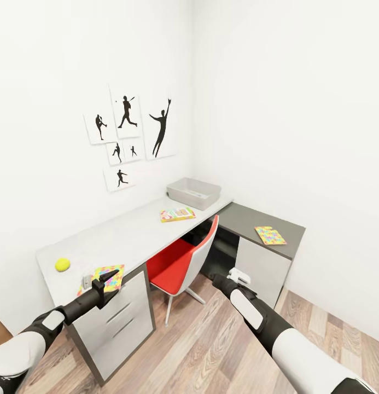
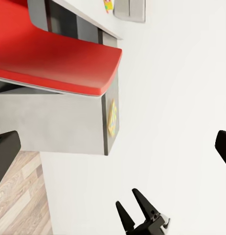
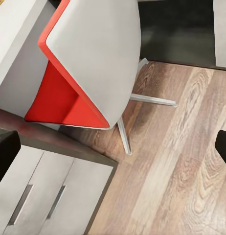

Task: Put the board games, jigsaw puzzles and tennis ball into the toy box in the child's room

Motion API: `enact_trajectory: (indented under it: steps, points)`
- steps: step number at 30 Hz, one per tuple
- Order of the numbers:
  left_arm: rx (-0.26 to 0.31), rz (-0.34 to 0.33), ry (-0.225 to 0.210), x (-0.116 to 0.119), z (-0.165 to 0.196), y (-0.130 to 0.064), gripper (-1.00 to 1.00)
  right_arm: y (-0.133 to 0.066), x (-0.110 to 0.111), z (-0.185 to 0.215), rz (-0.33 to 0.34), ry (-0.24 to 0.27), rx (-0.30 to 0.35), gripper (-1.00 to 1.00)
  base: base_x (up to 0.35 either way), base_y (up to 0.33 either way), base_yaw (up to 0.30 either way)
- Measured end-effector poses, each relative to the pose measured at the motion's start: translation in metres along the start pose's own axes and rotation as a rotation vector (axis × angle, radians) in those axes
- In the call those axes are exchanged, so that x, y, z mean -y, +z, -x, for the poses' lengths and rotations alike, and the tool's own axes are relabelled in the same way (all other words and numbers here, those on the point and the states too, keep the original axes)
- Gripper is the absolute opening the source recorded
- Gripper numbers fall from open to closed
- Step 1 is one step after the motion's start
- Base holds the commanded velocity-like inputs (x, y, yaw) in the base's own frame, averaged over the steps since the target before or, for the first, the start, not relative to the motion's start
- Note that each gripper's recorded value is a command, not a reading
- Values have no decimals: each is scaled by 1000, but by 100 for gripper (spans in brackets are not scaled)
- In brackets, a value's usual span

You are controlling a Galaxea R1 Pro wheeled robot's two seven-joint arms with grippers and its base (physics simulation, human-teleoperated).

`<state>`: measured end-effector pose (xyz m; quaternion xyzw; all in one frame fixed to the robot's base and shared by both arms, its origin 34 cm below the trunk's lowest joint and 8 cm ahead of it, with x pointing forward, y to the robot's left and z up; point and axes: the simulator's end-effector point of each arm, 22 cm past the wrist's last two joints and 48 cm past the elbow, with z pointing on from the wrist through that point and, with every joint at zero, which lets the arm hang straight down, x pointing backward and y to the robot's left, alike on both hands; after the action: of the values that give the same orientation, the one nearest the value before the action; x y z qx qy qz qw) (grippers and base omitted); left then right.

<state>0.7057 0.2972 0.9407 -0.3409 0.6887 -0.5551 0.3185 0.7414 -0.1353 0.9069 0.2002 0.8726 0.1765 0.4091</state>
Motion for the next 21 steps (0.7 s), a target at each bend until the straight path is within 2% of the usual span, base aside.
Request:
enact_trajectory:
  steps: [9, 21]
  points:
    - [-1, 2, -3, -2, -1, -1, 100, 0, 0, 0, 0, -1, 0, 100, 71, 0, 0]
    - [-2, 4, -7, -3, -2, -2, 100, 0, 0, 0, 0, -1, 0, 100, 12, 0, 0]
